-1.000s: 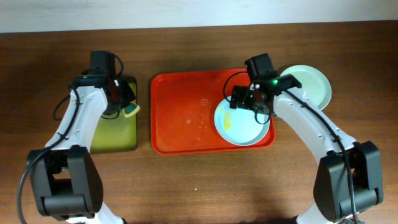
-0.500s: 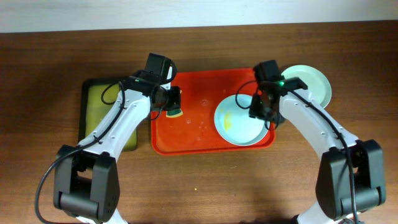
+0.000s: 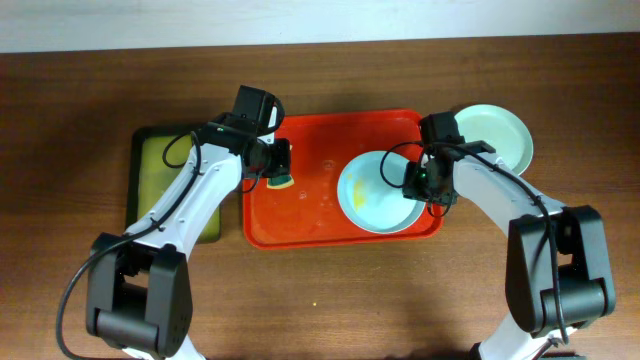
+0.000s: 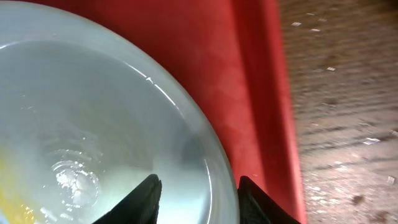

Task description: Clean dirty plates on tray and stack at the side

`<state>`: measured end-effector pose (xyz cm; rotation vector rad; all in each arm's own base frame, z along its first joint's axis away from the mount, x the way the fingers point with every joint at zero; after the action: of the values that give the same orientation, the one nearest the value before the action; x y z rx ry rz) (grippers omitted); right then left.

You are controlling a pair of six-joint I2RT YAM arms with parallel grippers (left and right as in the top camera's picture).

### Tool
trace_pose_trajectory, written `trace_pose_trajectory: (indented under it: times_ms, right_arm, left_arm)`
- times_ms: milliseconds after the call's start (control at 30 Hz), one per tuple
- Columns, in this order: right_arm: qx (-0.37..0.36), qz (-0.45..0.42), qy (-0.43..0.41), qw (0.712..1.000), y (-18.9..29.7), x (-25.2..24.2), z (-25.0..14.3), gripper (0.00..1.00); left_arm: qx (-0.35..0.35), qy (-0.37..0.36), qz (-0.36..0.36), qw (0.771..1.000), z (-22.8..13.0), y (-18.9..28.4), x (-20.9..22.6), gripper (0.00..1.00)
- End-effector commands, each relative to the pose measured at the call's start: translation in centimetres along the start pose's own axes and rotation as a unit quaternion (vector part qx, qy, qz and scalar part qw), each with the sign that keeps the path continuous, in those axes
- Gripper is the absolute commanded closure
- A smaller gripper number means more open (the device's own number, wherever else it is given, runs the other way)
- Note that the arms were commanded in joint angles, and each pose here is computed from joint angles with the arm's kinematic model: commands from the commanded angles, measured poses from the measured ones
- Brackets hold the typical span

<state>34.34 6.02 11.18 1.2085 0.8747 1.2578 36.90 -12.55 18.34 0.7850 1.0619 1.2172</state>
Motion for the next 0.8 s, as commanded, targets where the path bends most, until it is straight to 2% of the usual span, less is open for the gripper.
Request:
trace_pose_trajectory:
  times_ms: [0,133,200,300,333,367,400,433,533,633,767]
  right_arm:
    - [0.014,0.038,0.035,0.999,-0.4,0.6,-0.2,0.58]
    - [-0.010,-0.009,0.035,0.999,-0.4,-0.1,0.3,0.56]
    - [-0.029,-0.001,0.070,0.997,-0.6,0.2,0.9,0.56]
    - [-0.001,-0.001,0.077,0.997,-2.7,0.1,0.5,0.57]
    - [0.008,0.009,0.080,0.997,-3.1,0.1,0.3,0.61]
    - [0.015,0.036,0.089,0.995,-3.1,0.5,0.2,0.71]
    - [0.020,0.057,0.089,0.994,-3.1,0.8,0.1,0.87]
    - [0.024,0.071,0.089,0.993,-3.0,1.1,0.0,0.92]
    - [0.028,0.099,0.096,0.990,-3.0,2.3,-0.3,0.93]
    - [0.027,0.104,0.064,0.992,-3.1,3.5,-0.6,0.93]
    - [0.014,0.116,0.049,0.992,-3.1,5.4,-0.7,0.92]
  left_arm:
    - [-0.002,-0.011,0.002,1.000,0.0,0.1,-0.1,1.00]
    - [-0.002,-0.011,0.002,1.000,0.0,0.1,-0.1,1.00]
    - [-0.003,-0.011,0.002,1.000,0.0,0.1,-0.1,1.00]
    - [-0.002,-0.011,0.002,1.000,0.0,0.1,-0.1,1.00]
    - [-0.002,-0.011,0.002,1.000,0.0,0.1,-0.1,1.00]
    - [-0.003,-0.011,0.002,1.000,0.0,0.1,-0.1,1.00]
    - [-0.003,-0.011,0.002,1.000,0.0,0.1,-0.1,1.00]
    - [-0.003,-0.011,0.002,1.000,0.0,0.1,-0.1,1.00]
    - [0.004,-0.011,-0.018,1.000,-0.1,0.1,-0.4,1.00]
    - [0.005,-0.016,-0.030,0.999,-0.2,0.1,-0.9,1.00]
    - [0.004,-0.049,-0.046,0.998,-1.1,-0.1,-3.7,1.00]
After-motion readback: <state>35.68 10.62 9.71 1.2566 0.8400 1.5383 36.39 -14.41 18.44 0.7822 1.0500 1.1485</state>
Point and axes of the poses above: each gripper's point midway between its finger pads, its own y axis back along the fingers, its own x axis along the line the jaws close on, z = x × y, the point moved 10 cm from there along y, back along the fingers, and after that the axes turned 3 degrees about y, right-handed, at the moved point
